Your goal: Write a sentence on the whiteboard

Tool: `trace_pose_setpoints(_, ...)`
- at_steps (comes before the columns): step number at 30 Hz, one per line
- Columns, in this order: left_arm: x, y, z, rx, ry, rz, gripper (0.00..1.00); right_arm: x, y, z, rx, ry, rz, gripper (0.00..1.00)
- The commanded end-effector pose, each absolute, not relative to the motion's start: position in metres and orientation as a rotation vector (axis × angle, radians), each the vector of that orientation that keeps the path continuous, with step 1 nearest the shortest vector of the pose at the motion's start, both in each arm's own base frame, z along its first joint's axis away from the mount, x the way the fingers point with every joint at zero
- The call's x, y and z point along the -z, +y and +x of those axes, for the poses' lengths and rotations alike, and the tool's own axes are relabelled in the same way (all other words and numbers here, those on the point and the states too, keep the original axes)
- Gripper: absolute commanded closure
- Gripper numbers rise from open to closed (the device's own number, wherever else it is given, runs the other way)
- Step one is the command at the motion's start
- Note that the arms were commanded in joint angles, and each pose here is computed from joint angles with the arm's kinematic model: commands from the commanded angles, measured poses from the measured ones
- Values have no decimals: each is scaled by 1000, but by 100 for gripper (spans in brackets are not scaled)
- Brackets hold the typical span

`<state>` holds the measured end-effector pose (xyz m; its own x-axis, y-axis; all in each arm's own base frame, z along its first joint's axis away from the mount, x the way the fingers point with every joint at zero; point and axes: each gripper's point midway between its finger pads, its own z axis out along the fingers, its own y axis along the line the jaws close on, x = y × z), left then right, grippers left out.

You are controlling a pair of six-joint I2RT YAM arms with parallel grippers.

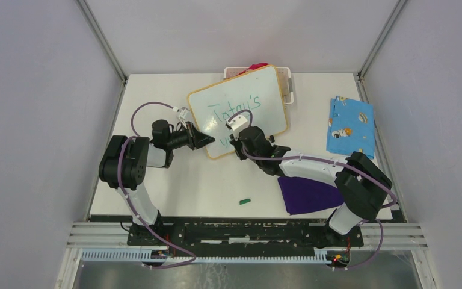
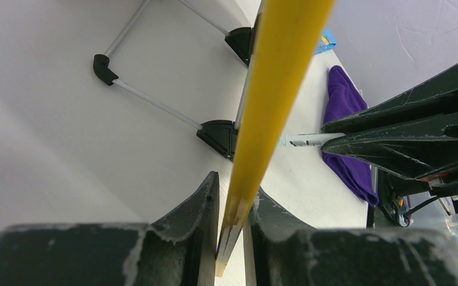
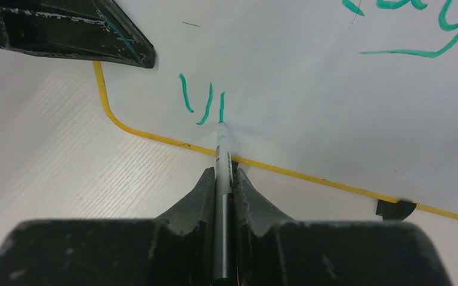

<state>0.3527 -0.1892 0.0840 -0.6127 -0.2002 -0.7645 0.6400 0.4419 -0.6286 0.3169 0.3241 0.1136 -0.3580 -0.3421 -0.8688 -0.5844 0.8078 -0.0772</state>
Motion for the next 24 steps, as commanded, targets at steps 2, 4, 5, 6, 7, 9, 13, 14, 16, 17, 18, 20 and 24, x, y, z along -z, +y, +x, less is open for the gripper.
trace_pose_setpoints(2, -68, -186, 362, 1196, 1910, 339, 75, -132, 314, 329, -282, 1953, -620, 100)
trace_pose_setpoints(4, -68, -186, 363, 1197, 1909, 341, 75, -137, 313, 333, -279, 1946, -611, 100)
trace_pose_setpoints(5, -68, -186, 362, 1196, 1909, 339, 75, -139, 313, 335, -279, 1942, -607, 100)
trace_pose_setpoints(6, -68, -186, 362, 1198, 1909, 340, 75, -142, 313, 336, -278, 1939, -603, 100)
trace_pose_setpoints(7, -68, -186, 362, 1197, 1910, 340, 75, -144, 313, 337, -278, 1935, -604, 100)
trace_pose_setpoints(9, -68, -186, 362, 1198, 1909, 340, 75, -147, 314, 339, -277, 1930, -603, 100)
trace_pose_setpoints(13, -69, -186, 362, 1197, 1908, 340, 75, -153, 317, 343, -281, 1922, -602, 100)
trace_pose_setpoints(14, -68, -186, 363, 1196, 1909, 340, 75, -154, 318, 343, -281, 1920, -603, 100)
trace_pose_setpoints(16, -68, -186, 362, 1197, 1910, 340, 75, -157, 319, 344, -286, 1915, -601, 100)
trace_pose_setpoints(17, -69, -186, 363, 1197, 1908, 341, 75, -157, 320, 345, -287, 1916, -603, 100)
trace_pose_setpoints(18, -68, -186, 362, 1198, 1909, 340, 75, -158, 322, 345, -290, 1914, -604, 100)
trace_pose_setpoints(20, -69, -186, 363, 1197, 1908, 341, 75, -159, 323, 345, -292, 1913, -607, 100)
trace_pose_setpoints(24, -69, -186, 362, 1197, 1908, 341, 75, -161, 327, 347, -304, 1909, -613, 100)
